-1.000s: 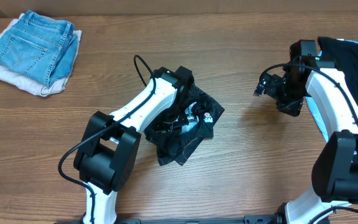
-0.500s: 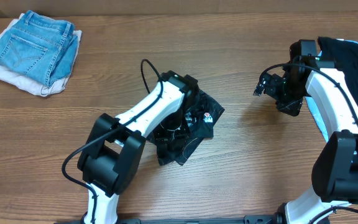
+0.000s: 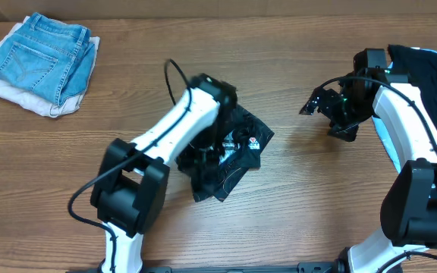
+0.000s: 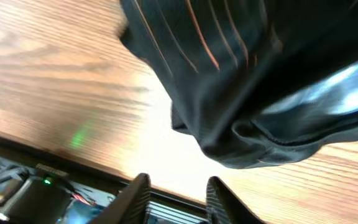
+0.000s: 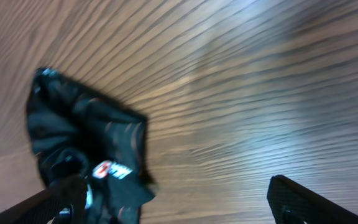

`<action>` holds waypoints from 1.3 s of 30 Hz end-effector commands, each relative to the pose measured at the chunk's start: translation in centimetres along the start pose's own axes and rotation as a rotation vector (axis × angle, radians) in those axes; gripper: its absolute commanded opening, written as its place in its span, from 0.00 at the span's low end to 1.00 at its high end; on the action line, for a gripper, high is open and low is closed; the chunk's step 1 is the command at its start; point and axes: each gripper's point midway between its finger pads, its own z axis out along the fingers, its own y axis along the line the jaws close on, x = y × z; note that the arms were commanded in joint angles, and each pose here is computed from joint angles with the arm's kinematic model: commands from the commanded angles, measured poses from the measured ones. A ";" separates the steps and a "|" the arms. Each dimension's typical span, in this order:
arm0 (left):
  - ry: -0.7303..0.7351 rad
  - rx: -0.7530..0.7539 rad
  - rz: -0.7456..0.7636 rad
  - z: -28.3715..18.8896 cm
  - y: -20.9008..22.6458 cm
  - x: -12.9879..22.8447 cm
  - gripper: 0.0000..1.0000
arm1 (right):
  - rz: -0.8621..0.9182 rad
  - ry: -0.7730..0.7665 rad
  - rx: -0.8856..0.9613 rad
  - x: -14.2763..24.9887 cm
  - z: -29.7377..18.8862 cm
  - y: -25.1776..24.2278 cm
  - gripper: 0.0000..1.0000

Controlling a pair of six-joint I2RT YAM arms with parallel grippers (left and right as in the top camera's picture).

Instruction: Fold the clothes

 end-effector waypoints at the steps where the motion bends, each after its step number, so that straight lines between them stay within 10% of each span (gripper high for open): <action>1: -0.076 0.031 0.014 -2.2 0.9 -2.3 0.61 | -0.081 0.044 -0.109 1.9 -0.3 3.5 0.96; 5: -0.067 0.042 0.023 -2.2 1.5 -2.8 0.89 | -0.162 0.079 -0.101 4.0 0.9 5.7 0.91; 17: -0.084 0.055 0.020 -2.3 1.4 -3.4 1.00 | -0.331 0.091 -0.029 7.9 4.1 9.8 0.60; 33: -0.087 0.055 0.042 -2.3 1.3 -3.4 1.00 | -0.309 0.162 0.041 9.8 9.9 10.5 0.52; 39: -0.087 0.054 0.042 -2.3 1.3 -3.4 1.00 | -0.307 0.115 0.089 8.5 10.8 9.8 0.35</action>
